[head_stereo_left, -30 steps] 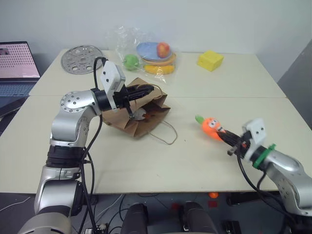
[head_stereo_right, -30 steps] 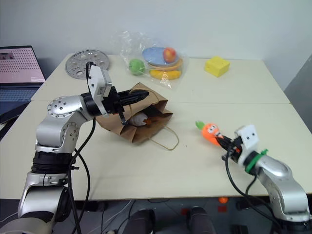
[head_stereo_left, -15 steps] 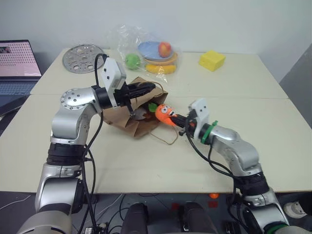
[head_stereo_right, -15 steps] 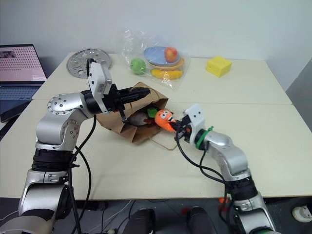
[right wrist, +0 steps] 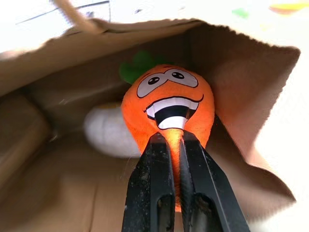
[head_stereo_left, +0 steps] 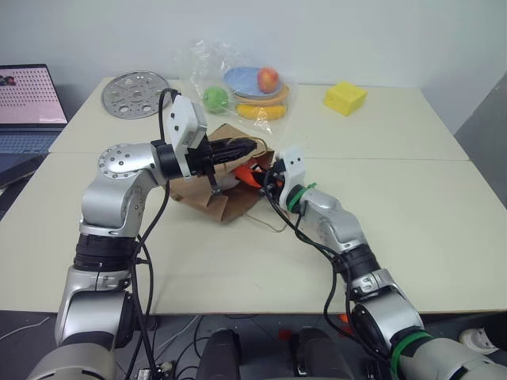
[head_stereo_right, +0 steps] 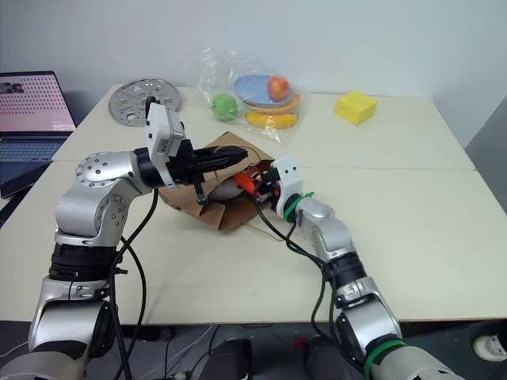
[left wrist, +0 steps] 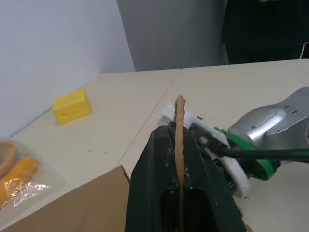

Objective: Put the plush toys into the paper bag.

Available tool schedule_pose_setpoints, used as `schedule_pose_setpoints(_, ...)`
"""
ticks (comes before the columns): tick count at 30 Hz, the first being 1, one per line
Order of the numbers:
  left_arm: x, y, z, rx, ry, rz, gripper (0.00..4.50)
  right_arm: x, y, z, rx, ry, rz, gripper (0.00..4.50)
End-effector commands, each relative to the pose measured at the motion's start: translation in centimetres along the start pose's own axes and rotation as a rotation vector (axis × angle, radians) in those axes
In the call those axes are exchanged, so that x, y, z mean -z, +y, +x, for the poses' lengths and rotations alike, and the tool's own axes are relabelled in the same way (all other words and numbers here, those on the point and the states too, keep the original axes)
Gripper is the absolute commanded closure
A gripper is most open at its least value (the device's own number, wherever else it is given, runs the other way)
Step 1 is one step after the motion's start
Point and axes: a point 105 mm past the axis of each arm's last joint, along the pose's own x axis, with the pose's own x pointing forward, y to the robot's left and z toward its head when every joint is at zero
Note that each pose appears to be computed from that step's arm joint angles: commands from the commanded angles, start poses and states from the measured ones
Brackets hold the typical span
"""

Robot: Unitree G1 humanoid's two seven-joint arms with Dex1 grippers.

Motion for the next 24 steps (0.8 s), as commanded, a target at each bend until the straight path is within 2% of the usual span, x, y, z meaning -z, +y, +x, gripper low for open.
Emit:
schedule_pose_setpoints(1, -1.5, -0.3, 0.1, 0.018, -0.024, 0.047, 4.5, 1.1, -0.5, 0.5, 0.045, 0.042, -0.019, 4.44)
schedule_pose_setpoints(5, -1.5, -0.2, 0.0, 0.013, -0.022, 0.049, 4.5, 3.2, -0.3, 0.3, 0.036, 0.118, -0.032, 4.44)
schedule_pose_setpoints(8, -1.4, -0.2, -0.1, 0.01, -0.017, 0.049, 4.5, 1.9, 0.1, -0.2, 0.004, 0.067, -0.045, 3.71)
schedule_pose_setpoints(12, -1.3, -0.3, -0.2, 0.008, -0.015, 0.049, 4.5, 1.1, 0.6, -1.1, -0.047, 0.044, -0.07, 2.35)
schedule_pose_setpoints(18, -1.1, -0.4, -0.2, 0.002, -0.016, 0.047, 4.5, -0.8, 1.6, -6.0, -0.145, 0.043, -0.127, 0.17)
schedule_pose_setpoints(19, -1.1, -0.4, -0.3, -0.002, -0.016, 0.046, 4.5, -0.9, 1.6, -7.0, -0.15, 0.054, -0.138, 0.05)
schedule_pose_setpoints(24, -1.0, -0.5, -0.3, -0.003, -0.019, 0.042, 4.5, 0.6, 3.4, -10.6, -0.279, 0.183, -0.214, 0.05)
